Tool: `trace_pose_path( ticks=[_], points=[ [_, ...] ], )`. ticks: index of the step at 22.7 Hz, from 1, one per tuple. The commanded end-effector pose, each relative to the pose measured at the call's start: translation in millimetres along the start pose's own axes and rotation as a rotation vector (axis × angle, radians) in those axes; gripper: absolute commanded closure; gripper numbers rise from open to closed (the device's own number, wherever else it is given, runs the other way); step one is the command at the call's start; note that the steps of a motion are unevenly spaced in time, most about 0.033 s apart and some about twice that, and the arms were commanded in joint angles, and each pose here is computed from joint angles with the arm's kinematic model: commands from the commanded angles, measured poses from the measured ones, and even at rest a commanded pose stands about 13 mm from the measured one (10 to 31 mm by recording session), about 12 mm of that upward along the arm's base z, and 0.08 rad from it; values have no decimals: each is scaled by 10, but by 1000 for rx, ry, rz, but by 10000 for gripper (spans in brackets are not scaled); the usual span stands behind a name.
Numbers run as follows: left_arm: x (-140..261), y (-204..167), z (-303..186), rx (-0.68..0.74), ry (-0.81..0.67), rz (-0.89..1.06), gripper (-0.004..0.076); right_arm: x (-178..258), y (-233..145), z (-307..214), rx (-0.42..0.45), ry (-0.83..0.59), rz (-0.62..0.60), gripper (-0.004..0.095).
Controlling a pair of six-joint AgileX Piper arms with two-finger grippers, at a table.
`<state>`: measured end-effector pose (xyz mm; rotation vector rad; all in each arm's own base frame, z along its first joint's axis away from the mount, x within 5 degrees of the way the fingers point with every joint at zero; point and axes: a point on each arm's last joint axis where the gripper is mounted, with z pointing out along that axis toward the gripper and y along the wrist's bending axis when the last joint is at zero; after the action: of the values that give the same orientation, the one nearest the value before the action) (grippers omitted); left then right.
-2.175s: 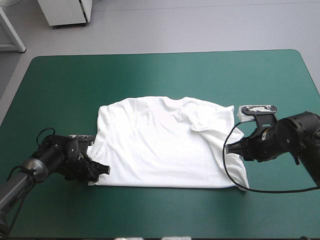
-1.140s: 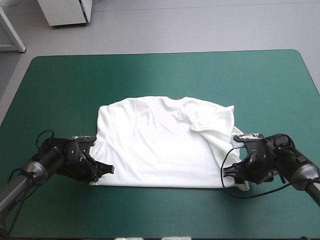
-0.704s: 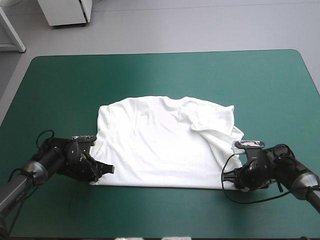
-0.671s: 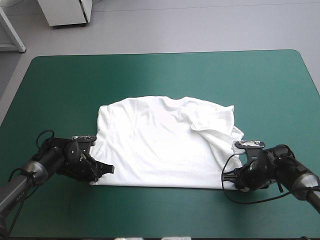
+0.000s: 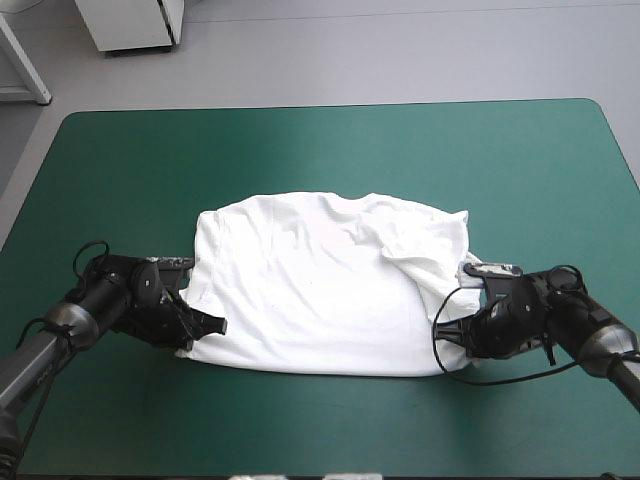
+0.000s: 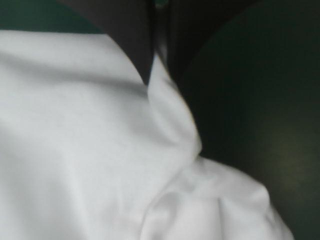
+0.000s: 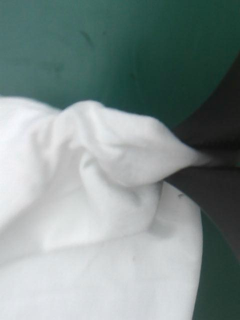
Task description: Fold the cloth
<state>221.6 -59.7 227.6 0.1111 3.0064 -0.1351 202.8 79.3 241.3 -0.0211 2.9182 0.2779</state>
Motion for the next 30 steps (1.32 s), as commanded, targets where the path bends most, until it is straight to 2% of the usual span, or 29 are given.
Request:
trace_pose_path(
  ticks=[1, 8, 12, 15, 18, 20, 24, 26, 30],
  points=[
    [-233, -73, -468, 23, -142, 30, 733, -254, 136, -458, -40, -142, -62, 925],
    [-578, -155, -1124, 41, -395, 59, 733, -583, 199, -992, 18, -379, -126, 925],
    [-741, -144, -1283, -3, -503, 84, 733, -785, 195, -1139, 83, -507, -141, 925],
    [-883, -141, -1313, -32, -560, 95, 733, -964, 205, -1140, 135, -531, -165, 925],
    [-1112, -171, -1253, -39, -573, 102, 733, -1257, 252, -1021, 168, -527, -176, 925],
    [-1335, -201, -1193, -44, -583, 106, 733, -1486, 229, -945, 164, -547, -130, 925],
    [-1772, -193, -1009, -139, -579, 147, 733, -1902, 26, -783, 186, -537, -92, 925],
    [-2035, -220, -753, -145, -547, 146, 733, -2088, -27, -633, 171, -508, -77, 925],
    [-2276, -250, -444, -138, -506, 140, 733, -2277, -22, -331, 154, -462, -76, 925]
  ],
)
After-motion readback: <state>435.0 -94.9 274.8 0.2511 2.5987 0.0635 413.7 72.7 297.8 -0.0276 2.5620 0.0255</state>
